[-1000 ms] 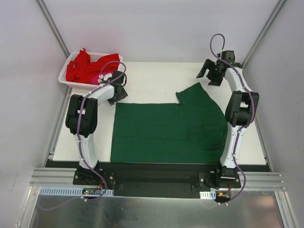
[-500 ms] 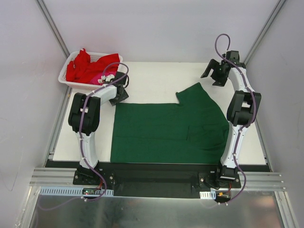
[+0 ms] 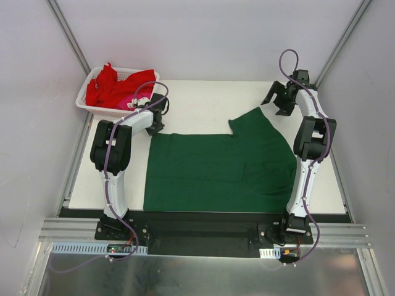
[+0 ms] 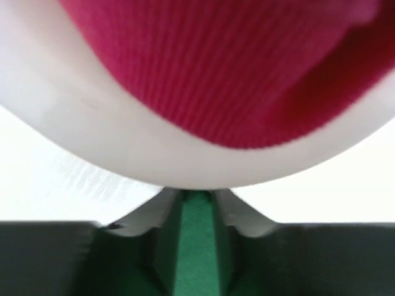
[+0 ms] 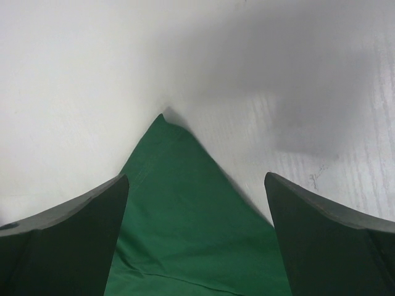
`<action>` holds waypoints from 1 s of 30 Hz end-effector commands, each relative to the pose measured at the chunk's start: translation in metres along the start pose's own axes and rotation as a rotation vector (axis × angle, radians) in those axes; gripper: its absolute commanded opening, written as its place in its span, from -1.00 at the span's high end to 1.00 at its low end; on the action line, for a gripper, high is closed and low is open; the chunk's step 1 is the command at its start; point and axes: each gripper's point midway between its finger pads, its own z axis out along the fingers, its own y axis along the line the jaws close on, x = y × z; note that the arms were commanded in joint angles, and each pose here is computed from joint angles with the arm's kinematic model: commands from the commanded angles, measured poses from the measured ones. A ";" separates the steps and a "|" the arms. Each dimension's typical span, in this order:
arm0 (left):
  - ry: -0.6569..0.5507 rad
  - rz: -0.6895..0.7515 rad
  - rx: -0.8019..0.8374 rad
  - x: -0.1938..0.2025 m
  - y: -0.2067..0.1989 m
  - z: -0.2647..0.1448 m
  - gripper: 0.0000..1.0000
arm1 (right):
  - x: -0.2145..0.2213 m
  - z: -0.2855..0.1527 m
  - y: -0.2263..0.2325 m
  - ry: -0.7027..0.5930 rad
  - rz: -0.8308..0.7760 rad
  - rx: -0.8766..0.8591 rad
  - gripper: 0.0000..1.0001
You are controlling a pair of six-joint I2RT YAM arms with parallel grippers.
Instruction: Fold and stack the t-shirts
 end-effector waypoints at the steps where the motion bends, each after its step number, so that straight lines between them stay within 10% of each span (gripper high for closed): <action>1: 0.047 0.028 -0.037 0.018 0.002 0.005 0.66 | -0.005 0.015 0.001 0.000 0.059 -0.014 -0.93; 3: 0.049 0.029 -0.037 0.018 0.002 0.005 0.97 | -0.002 0.020 0.004 0.013 0.091 -0.031 -0.93; 13: 0.069 0.050 -0.033 0.025 0.009 0.000 1.00 | -0.007 0.050 0.012 -0.023 0.126 0.004 -0.97; 30: 0.055 0.055 -0.009 0.016 0.006 -0.007 1.00 | 0.030 0.065 0.006 -0.001 0.149 0.246 -0.28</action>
